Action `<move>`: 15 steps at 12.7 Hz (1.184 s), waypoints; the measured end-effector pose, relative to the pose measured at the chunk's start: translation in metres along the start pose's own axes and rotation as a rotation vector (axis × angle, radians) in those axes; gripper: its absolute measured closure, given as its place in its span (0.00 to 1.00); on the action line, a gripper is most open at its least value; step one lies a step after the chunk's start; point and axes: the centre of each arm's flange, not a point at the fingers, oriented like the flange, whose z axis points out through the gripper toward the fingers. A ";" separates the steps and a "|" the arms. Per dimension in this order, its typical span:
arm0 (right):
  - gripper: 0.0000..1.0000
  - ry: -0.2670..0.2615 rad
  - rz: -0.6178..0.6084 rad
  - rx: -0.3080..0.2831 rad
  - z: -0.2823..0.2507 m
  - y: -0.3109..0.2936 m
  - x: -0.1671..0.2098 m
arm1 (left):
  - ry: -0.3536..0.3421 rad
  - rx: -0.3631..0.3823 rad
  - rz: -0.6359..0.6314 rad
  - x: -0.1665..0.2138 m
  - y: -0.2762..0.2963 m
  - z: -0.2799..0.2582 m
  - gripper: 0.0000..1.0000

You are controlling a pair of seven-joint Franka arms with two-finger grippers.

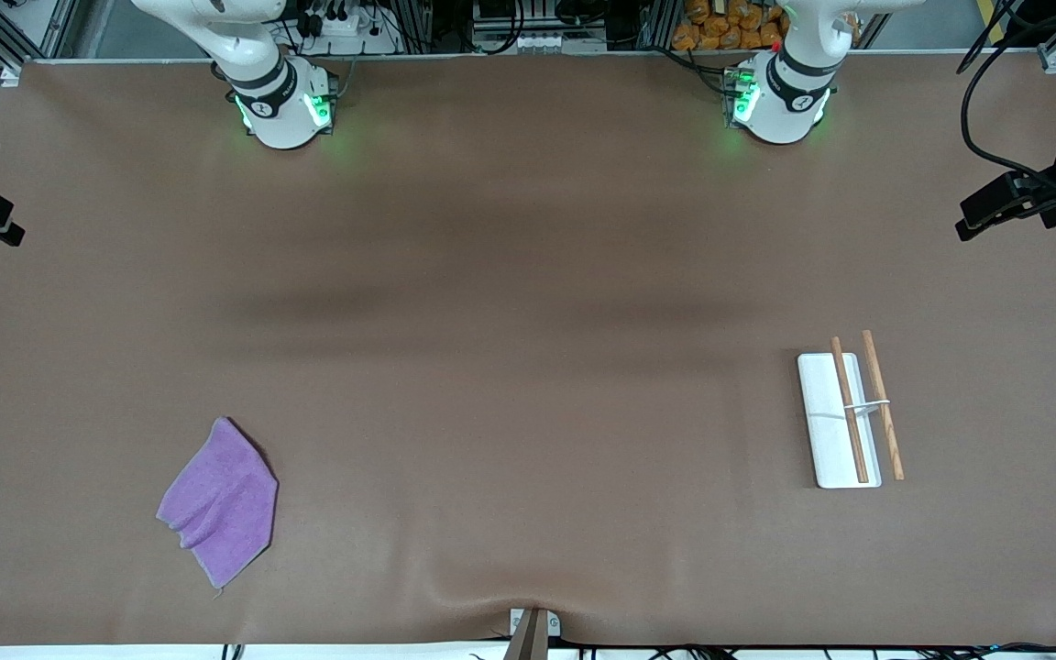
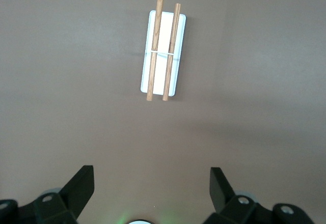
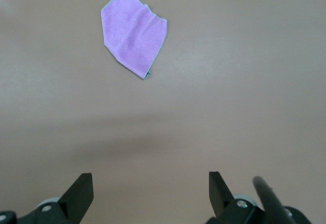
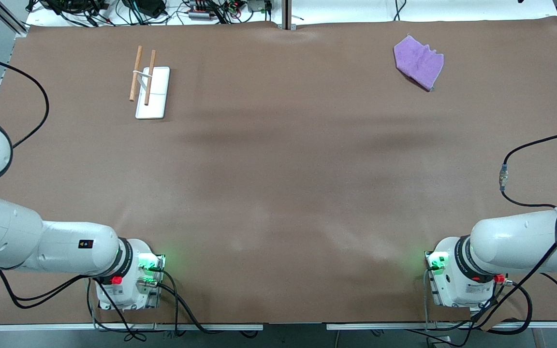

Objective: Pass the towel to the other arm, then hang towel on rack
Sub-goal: 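Move the right gripper toward the purple towel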

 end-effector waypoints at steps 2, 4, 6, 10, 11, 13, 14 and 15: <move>0.00 -0.001 0.000 0.000 0.000 0.000 0.000 | 0.000 0.000 0.000 0.000 0.000 0.000 0.00; 0.00 -0.004 0.000 0.000 0.002 0.000 0.000 | 0.000 0.000 0.000 0.000 0.000 0.000 0.00; 0.00 -0.004 0.000 0.000 0.002 0.000 0.000 | 0.000 0.000 0.001 0.000 0.001 0.000 0.00; 0.00 -0.010 -0.001 0.000 0.005 -0.001 0.001 | -0.006 0.001 0.002 0.000 0.001 0.001 0.00; 0.00 -0.017 -0.004 0.001 0.008 -0.002 0.002 | -0.009 0.002 0.002 0.000 0.001 0.002 0.00; 0.00 -0.051 -0.018 0.002 0.026 -0.010 0.009 | -0.016 0.003 0.001 0.002 0.001 0.006 0.00; 0.00 -0.075 -0.024 0.002 0.041 -0.013 0.015 | -0.020 0.004 0.001 0.003 0.001 0.008 0.00; 0.00 -0.094 -0.027 0.001 0.056 -0.015 0.023 | -0.023 0.004 0.001 0.004 0.001 0.009 0.00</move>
